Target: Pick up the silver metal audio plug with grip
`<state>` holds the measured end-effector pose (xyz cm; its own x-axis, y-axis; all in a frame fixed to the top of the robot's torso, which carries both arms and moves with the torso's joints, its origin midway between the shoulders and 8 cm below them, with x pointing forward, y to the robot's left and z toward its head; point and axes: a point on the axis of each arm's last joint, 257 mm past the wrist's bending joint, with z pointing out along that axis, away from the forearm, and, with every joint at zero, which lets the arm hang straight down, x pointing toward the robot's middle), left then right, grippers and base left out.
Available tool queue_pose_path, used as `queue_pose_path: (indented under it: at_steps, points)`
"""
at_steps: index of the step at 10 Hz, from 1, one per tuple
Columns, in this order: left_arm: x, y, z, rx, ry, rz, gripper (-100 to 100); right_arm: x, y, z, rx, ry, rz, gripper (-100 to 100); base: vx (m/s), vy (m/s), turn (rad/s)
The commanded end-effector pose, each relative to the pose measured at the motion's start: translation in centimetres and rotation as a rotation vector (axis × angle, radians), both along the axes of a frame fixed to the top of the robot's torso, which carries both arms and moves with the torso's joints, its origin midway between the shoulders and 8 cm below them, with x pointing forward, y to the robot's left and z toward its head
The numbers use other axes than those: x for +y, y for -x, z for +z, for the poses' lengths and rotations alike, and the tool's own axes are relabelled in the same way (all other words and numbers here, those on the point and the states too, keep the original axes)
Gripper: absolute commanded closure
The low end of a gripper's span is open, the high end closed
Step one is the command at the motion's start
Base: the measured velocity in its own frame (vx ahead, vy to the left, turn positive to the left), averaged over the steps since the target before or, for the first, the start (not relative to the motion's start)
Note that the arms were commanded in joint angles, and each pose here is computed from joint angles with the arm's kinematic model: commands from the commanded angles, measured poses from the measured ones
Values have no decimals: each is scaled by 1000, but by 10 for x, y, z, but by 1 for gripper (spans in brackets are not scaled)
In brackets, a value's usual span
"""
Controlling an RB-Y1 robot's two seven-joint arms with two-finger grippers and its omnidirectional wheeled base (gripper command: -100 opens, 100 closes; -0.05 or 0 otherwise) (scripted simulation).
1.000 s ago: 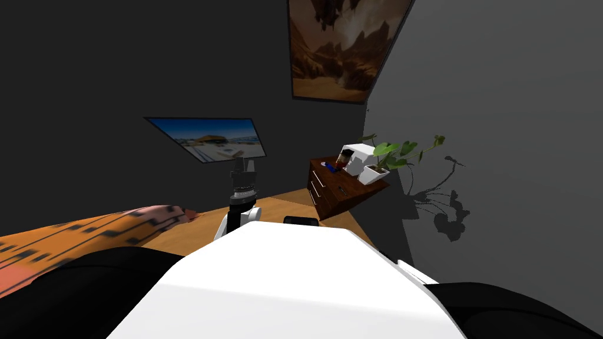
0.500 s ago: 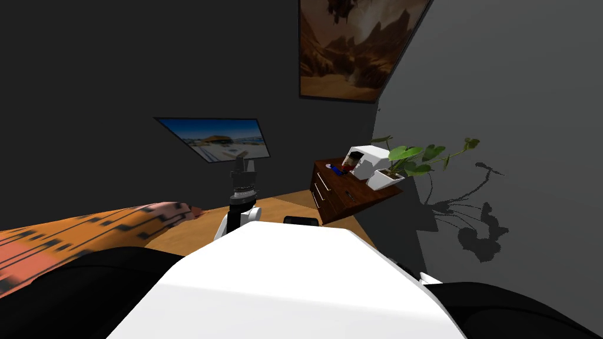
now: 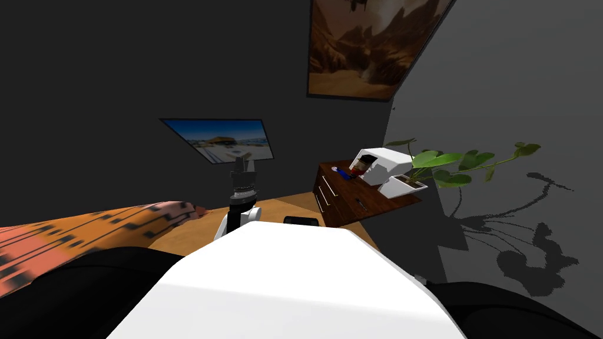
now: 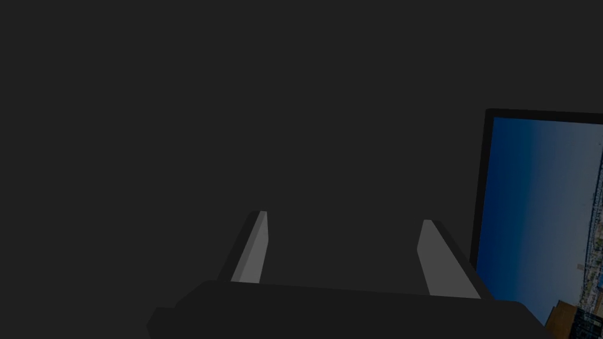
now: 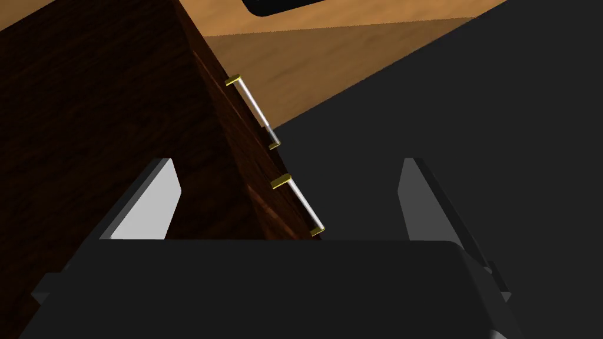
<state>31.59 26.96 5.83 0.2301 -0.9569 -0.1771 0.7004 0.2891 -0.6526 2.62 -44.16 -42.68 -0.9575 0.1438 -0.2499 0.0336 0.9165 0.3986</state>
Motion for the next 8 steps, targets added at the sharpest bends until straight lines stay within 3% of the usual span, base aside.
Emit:
queue_pose_path:
  at_steps: [1,2,3,4,5,6,7,8]
  points:
    - [0,0,0,0,0,0,0,-34,27,4,61,75,37,-100,127,130,88]
    - [0,0,0,0,0,0,0,-42,26,8,66,91,51,-100,109,79,12]
    - [0,0,0,0,0,0,0,-69,39,16,105,146,81,-100,116,61,29]
    - [0,0,0,0,0,0,0,-70,39,16,105,148,81,-100,84,53,24]
    - [0,0,0,0,0,0,0,-97,49,26,141,202,110,-100,104,82,29]
    - [0,0,0,0,0,0,0,-98,49,26,141,203,110,-100,91,83,10]
    - [0,0,0,0,0,0,0,-122,58,36,173,252,136,-100,105,91,13]
    - [0,0,0,0,0,0,0,-124,57,38,174,256,139,-100,81,61,3]
